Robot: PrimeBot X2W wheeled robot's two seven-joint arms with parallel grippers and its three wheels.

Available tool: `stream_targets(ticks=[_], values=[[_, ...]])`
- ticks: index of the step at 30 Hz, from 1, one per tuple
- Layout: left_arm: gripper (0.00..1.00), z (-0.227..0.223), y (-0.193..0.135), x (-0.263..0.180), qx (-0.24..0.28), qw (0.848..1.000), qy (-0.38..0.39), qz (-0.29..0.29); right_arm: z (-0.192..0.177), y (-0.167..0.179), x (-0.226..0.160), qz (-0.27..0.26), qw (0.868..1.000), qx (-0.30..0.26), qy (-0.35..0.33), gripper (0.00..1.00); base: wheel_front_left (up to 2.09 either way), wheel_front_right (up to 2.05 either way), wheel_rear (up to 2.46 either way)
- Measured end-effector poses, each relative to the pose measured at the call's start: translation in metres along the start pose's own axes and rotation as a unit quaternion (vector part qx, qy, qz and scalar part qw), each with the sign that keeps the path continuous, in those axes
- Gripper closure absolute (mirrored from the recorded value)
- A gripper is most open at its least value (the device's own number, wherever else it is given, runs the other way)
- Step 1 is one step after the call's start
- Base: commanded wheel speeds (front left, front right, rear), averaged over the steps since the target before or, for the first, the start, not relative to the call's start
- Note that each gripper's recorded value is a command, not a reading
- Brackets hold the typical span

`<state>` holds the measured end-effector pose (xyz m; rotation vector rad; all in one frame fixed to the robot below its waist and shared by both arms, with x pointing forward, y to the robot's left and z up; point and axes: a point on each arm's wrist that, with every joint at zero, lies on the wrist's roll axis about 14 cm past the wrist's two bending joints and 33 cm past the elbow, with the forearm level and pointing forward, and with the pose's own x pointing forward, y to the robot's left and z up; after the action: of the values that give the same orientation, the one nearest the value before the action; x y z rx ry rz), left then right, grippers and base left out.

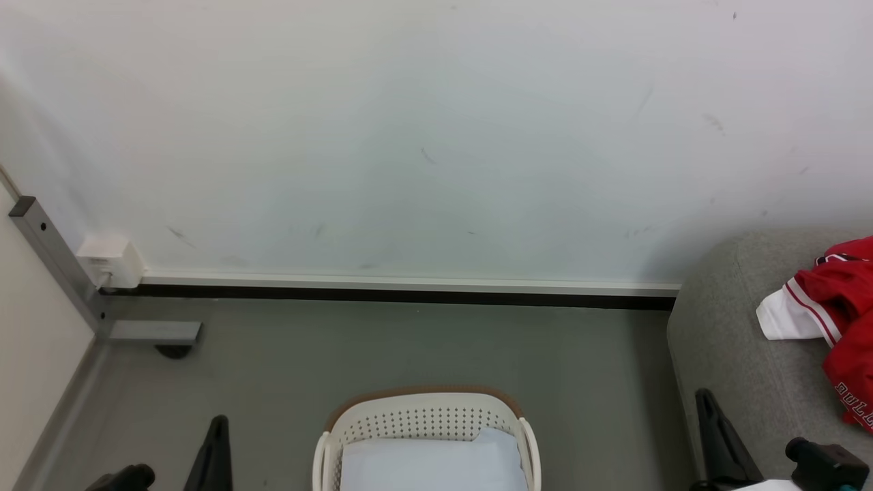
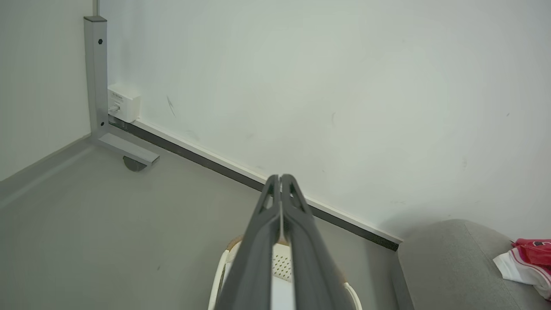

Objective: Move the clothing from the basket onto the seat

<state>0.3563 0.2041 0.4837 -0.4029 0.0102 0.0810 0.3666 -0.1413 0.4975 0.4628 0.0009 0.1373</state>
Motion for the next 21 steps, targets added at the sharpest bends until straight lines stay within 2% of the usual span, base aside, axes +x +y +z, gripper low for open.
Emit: stream_targets(ticks=[9,21], values=[[1.00,0.000,0.001,0.003,-0.072,0.997,0.008,0.008,0.003,-0.010,0.001,-0.022,0.997,0.070,0.000,1.00,0.00,0.00,0.00],[1.00,0.001,0.002,0.007,-0.160,0.987,0.014,0.015,0.006,-0.021,0.002,-0.042,0.988,0.151,-0.001,1.00,0.00,0.00,0.00]])
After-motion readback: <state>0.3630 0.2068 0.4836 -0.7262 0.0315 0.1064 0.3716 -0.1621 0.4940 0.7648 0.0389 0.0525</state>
